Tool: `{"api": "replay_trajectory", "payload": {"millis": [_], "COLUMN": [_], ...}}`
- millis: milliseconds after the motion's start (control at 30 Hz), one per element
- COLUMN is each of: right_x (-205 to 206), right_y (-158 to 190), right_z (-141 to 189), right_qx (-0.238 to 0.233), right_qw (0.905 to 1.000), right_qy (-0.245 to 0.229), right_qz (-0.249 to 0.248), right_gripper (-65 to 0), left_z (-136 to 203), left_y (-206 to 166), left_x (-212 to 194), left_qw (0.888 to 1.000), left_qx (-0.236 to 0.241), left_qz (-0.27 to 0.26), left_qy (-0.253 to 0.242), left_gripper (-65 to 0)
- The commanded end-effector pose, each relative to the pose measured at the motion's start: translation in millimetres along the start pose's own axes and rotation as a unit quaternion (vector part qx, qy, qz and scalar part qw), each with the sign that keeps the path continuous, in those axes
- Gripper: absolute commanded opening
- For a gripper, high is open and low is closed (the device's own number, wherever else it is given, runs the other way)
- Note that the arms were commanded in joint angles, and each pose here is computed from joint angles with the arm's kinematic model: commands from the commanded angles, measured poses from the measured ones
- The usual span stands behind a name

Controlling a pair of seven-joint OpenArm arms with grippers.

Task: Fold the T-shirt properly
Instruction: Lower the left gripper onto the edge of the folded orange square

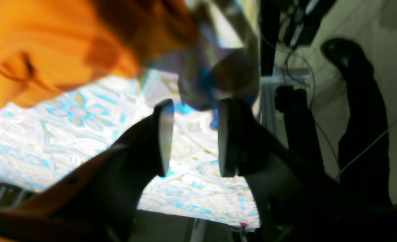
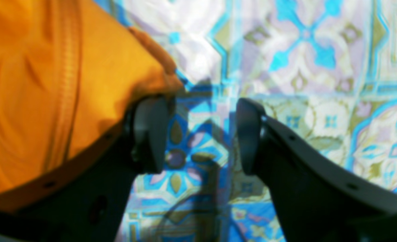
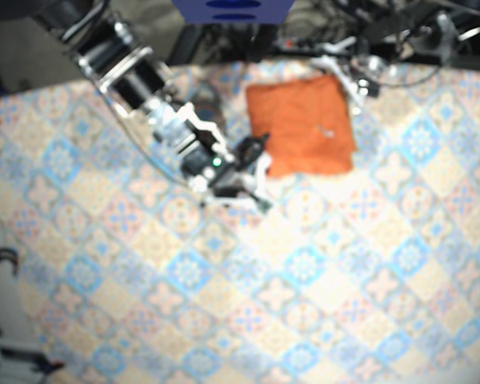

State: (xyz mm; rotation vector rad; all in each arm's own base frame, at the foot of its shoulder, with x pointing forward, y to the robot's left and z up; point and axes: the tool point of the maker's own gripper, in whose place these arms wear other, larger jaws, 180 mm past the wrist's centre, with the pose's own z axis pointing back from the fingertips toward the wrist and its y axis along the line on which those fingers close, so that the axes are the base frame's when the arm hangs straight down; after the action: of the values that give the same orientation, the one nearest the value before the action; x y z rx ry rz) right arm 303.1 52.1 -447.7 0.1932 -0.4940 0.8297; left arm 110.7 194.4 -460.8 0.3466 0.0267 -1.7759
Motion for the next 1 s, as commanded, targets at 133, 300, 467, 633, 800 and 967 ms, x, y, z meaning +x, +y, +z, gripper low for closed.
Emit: {"api": "replay_trajectory", "payload": {"millis": [133, 300, 467, 633, 800, 967], "right_x": [22.3, 21.0, 10.5, 8.8, -1.7, -7.2], "right_y": [-10.0, -12.1, -11.5, -17.8, -21.1, -27.5], "right_z": [6.5, 6.5, 7.8, 16.5, 20.0, 21.2], "right_qx": [-0.012, -0.014, -0.014, -0.024, -0.028, -0.034], "right_qw": [0.9995, 0.9995, 0.9999, 0.9996, 0.9995, 0.9992], "right_qy": [-0.029, -0.027, 0.001, -0.005, 0.007, 0.01], "right_qz": [0.003, 0.002, 0.006, 0.013, 0.015, 0.016], "right_gripper": [-33.2, -33.2, -33.2, -33.2, -33.2, -33.2], "left_z": [5.6, 9.0, 12.0, 18.8, 32.7, 34.8], "left_y": [13.7, 17.3, 6.0, -17.8, -32.6, -37.7], "left_x": [24.1, 49.3, 69.0, 67.9, 72.6, 77.8], "left_qw": [0.999, 0.998, 0.996, 0.994, 0.989, 0.988], "left_qx": [0.019, 0.022, 0.015, 0.0, -0.005, -0.009], "left_qz": [0.007, 0.016, -0.015, -0.063, -0.095, -0.104], "left_qy": [-0.037, -0.064, -0.083, -0.089, -0.109, -0.117], "left_gripper": [-53.2, -55.6, -55.5, -55.1, -55.0, -55.4]}}
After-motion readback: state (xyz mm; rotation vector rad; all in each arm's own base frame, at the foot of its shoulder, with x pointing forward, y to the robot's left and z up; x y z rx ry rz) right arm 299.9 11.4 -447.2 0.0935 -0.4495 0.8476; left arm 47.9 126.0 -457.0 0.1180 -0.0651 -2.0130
